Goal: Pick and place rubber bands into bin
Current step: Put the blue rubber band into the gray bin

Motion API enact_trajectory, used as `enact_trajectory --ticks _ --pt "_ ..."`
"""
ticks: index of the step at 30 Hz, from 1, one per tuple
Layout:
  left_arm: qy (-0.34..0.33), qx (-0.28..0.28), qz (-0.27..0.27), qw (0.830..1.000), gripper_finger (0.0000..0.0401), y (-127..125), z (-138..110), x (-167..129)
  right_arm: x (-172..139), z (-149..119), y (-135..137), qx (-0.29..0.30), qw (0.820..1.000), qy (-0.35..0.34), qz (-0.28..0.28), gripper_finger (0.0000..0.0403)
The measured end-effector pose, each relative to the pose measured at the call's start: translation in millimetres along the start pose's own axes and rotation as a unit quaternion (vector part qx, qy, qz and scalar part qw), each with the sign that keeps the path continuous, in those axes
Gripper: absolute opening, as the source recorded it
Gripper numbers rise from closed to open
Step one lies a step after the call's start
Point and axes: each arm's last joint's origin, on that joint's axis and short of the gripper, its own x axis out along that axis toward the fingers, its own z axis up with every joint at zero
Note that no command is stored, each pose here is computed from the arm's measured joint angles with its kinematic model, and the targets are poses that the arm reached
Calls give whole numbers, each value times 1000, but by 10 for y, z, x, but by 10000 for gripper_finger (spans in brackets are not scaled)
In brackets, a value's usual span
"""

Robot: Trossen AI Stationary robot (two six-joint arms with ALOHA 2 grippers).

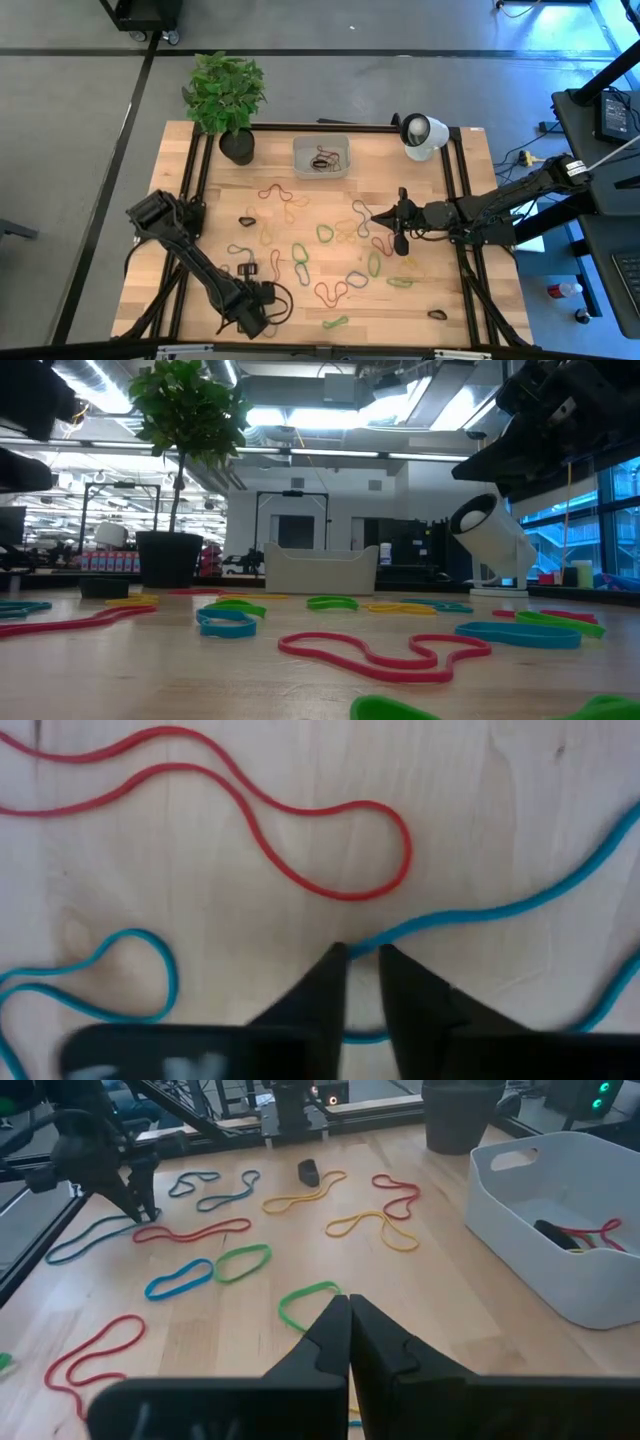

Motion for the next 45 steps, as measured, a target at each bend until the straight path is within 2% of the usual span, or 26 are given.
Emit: enact_trajectory --ticks 2,5,8,11,17,20,26,33,38,45 --pt "5 -2 -5 1000 15 5 1 -5 0 0 0 0 1000 0 0 6" --pt "11 0 -20 1000 3 -23 5 -63 0 0 0 -1 1000 0 0 6" --pt "22 -17 -32 999 2 -33 47 -176 0 0 0 -1 1000 0 0 6" --pt "7 -15 -48 999 2 -19 138 -441 0 0 0 -1 1000 0 0 6" --pt "-53 7 -31 998 1 115 362 -893 0 6 1 0 1000 -3 1 6" --pt "-67 21 -30 997 1 190 436 -989 0 6 1 0 1000 -3 1 6" --pt "-48 34 -19 998 11 231 418 -843 0 -10 -2 -4 1000 5 -1 6" --pt "-27 -10 -22 999 74 242 233 -486 0 -20 -4 2 1000 10 -2 6" --pt "-34 -14 -42 998 108 219 165 -350 0 -20 -4 8 1000 10 -2 6" --pt "-54 -6 -70 996 115 154 89 -246 0 -20 -4 10 1000 10 -2 6"
